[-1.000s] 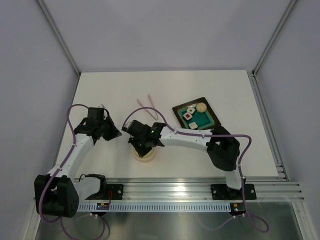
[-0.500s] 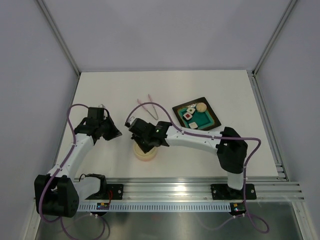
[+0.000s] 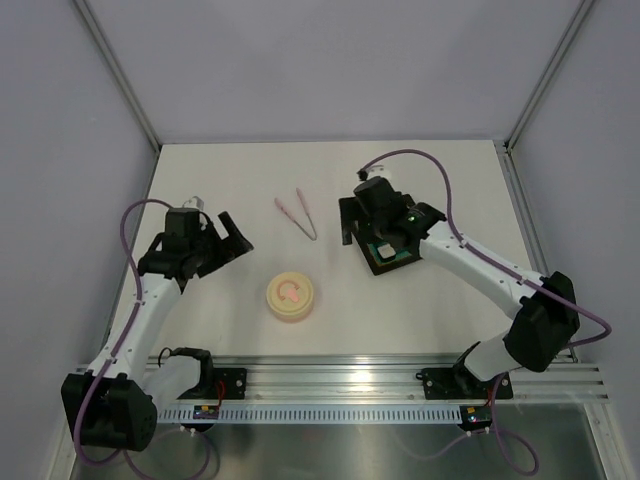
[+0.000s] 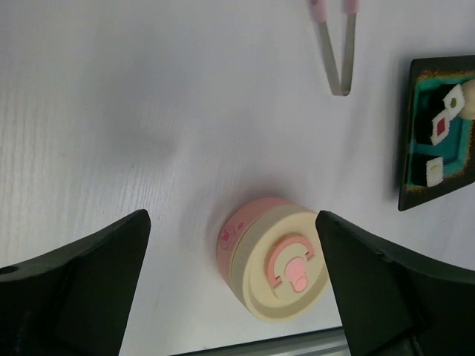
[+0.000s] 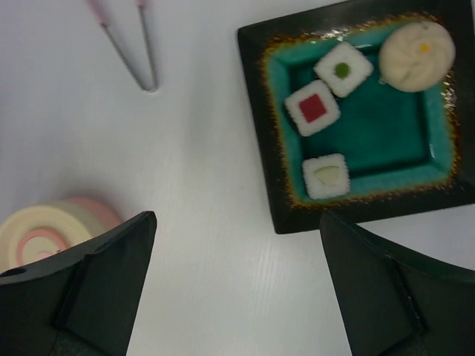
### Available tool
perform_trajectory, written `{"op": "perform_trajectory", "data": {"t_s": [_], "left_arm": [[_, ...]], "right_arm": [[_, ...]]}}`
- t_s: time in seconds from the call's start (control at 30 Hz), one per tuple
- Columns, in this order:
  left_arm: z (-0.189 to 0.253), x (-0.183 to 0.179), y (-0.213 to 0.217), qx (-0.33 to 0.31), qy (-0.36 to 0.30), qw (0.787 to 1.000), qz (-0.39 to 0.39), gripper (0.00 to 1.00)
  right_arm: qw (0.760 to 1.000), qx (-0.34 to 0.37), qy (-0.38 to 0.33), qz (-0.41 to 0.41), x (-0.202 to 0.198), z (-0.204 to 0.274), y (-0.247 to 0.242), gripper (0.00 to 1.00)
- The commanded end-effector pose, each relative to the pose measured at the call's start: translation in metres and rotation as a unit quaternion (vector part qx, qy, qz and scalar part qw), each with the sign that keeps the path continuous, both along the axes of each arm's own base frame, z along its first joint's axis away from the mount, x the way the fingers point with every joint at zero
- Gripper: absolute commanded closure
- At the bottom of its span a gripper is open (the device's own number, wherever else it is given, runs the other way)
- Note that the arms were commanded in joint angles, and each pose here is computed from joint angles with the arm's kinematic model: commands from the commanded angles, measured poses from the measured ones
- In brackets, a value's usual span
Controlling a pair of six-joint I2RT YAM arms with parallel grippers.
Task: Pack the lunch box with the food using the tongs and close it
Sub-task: Reset both arms
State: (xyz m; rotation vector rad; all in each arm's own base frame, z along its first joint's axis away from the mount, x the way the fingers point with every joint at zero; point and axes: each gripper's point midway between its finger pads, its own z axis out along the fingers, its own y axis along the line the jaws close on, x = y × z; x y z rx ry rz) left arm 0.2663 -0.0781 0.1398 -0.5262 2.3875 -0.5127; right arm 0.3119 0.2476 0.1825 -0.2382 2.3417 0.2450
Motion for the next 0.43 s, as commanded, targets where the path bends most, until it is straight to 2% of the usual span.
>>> {"op": "perform_trajectory", "data": {"t_s": [0.0, 0.13, 0.4], "left_arm": [[0.043, 0.020, 0.003, 0.015, -0.075, 0.997, -0.006, 0.01], [0.062, 0.024, 0.012, 0.037, -0.088, 0.995, 0.007, 0.01], [0.090, 0.023, 0.012, 0.045, -0.114, 0.992, -0.003, 0.01]], "right_arm": [[0.996, 0.041, -0.022, -0.075, 0.009, 0.023, -0.038, 0.01], [0.993, 0.037, -0.039, -0.110, 0.009, 0.028, -0.061, 0.01], [0.991, 0.042, -0.037, -0.118, 0.005, 0.022, -0.064, 0.00]]}}
